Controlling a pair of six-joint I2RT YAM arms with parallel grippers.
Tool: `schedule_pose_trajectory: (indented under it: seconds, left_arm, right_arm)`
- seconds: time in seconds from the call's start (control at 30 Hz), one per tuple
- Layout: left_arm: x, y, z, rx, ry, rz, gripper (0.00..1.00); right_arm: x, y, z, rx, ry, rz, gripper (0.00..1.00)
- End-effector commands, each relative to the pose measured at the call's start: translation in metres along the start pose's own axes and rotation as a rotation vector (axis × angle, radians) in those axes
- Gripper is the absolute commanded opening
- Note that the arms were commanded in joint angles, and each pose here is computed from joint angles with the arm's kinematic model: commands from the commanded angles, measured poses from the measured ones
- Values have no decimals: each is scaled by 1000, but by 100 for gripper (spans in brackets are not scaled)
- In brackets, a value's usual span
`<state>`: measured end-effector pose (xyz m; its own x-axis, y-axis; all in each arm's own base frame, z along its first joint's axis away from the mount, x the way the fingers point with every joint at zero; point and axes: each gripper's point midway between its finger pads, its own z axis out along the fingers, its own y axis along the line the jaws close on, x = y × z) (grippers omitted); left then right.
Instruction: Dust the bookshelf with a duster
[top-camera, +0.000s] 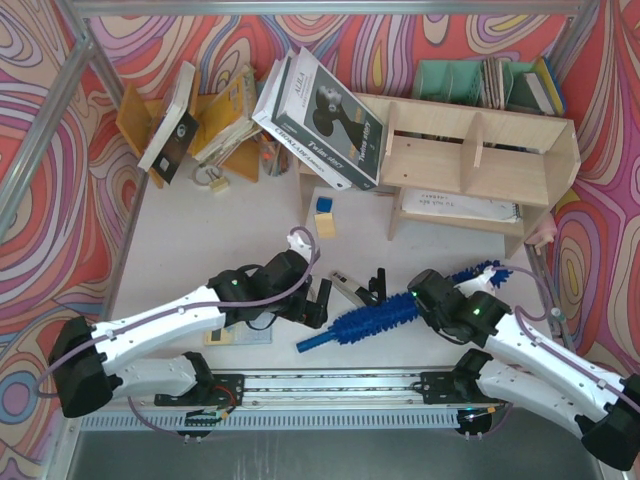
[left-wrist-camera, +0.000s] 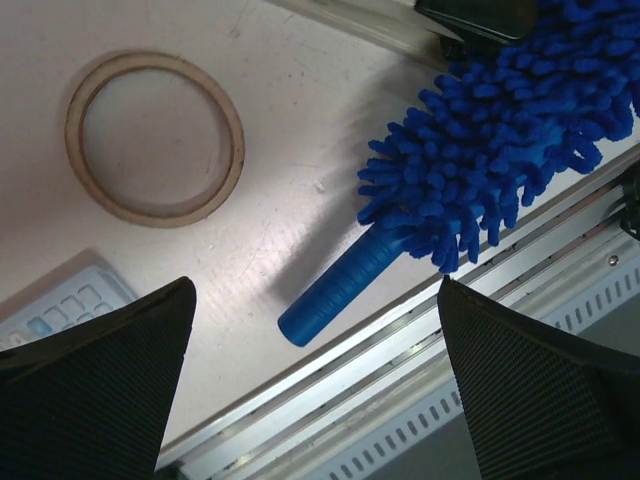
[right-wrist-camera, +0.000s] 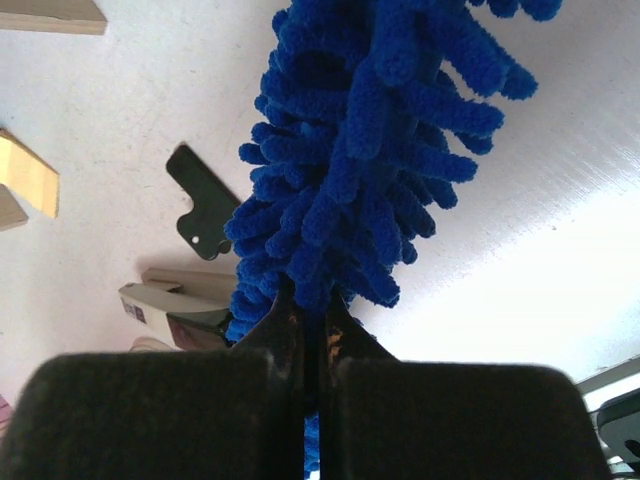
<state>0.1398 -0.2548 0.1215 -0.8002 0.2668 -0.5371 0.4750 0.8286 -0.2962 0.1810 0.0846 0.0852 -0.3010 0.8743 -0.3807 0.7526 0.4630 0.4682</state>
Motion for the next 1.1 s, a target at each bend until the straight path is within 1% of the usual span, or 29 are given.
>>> schedule_pose_trajectory:
  seconds: [0.0, 0.2, 0.33, 0.63, 0.83, 1.07]
  left_arm:
    - [-2, -10, 12, 51, -25, 115, 96]
    - [9, -25, 29, 96, 15, 221, 94]
    - [15, -27, 39, 92, 34, 272, 91]
    - [35, -23, 49, 90, 74, 319, 82]
    - [35, -16, 58, 38, 76, 335, 72]
    - [28, -13, 71, -8, 55, 359, 68]
  right_arm:
    - [-18, 18, -13, -59, -61, 40, 0]
    - [-22, 29, -18, -92, -76, 49, 0]
    - [-25, 36, -21, -112, -85, 54, 0]
    - [-30, 46, -26, -135, -99, 65, 0]
    - [-29, 53, -28, -152, -90, 64, 0]
    - [-28, 58, -33, -171, -77, 61, 0]
